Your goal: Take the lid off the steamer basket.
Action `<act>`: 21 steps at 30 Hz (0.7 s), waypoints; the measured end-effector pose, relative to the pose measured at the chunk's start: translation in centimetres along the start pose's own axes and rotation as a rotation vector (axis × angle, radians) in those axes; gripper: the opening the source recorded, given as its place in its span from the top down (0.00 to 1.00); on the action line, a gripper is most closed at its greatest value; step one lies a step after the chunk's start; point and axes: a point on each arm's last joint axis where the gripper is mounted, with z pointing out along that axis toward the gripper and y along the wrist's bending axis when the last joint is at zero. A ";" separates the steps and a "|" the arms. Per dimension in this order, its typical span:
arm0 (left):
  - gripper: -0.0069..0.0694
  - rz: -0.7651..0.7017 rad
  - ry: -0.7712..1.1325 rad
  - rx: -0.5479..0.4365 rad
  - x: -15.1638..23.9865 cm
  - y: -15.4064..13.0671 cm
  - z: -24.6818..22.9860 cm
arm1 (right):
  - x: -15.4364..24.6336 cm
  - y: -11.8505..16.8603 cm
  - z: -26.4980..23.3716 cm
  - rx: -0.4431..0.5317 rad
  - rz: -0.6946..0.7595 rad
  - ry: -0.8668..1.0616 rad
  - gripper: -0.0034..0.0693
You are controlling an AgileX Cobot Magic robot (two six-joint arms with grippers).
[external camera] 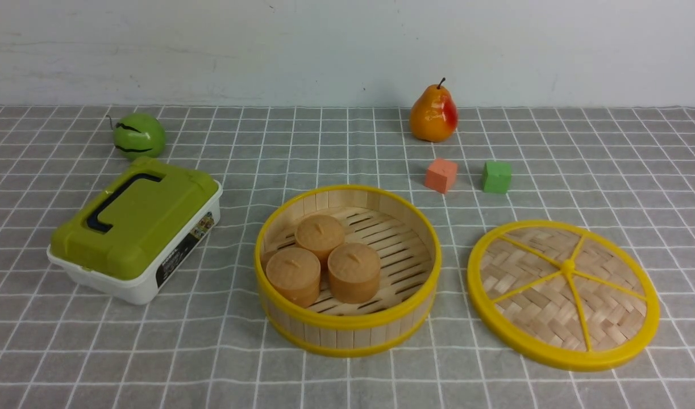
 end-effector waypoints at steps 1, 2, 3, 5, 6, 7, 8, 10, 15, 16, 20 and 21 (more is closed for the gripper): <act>0.60 0.001 0.000 0.000 0.0 0.0 0.0 | 0.0 0.0 0.0 0.001 -0.001 0.000 0.87; 0.60 0.003 0.000 -0.001 0.0 0.0 0.0 | 0.0 0.0 0.0 0.001 -0.002 0.000 0.87; 0.60 0.003 0.000 -0.001 0.0 0.0 0.0 | 0.0 0.0 0.0 0.001 -0.002 0.000 0.87; 0.60 0.004 0.000 -0.002 0.0 0.0 0.0 | 0.0 0.0 0.0 0.001 -0.002 0.001 0.87; 0.60 0.004 0.000 -0.002 0.0 0.0 0.0 | 0.0 0.0 0.0 0.001 -0.002 0.001 0.86; 0.60 0.004 0.000 -0.002 0.0 0.0 0.0 | 0.0 0.0 0.0 0.001 -0.002 0.001 0.86; 0.60 0.004 0.000 -0.002 0.0 0.0 0.0 | 0.0 0.0 0.0 0.001 -0.002 0.001 0.86; 0.60 0.004 0.000 -0.002 0.0 0.0 0.0 | 0.0 0.0 0.0 0.001 -0.002 0.001 0.86; 0.60 0.004 0.000 -0.002 0.0 0.0 0.0 | 0.0 0.0 0.0 0.001 -0.002 0.001 0.85; 0.60 0.004 0.000 -0.002 0.0 0.0 0.0 | 0.0 0.0 0.0 0.001 -0.002 0.001 0.84; 0.60 0.004 0.000 -0.002 0.0 0.0 0.0 | 0.0 0.0 0.0 0.001 -0.002 0.001 0.83; 0.60 0.004 0.000 -0.002 0.0 0.0 0.0 | 0.0 0.0 0.0 0.001 -0.002 0.001 0.83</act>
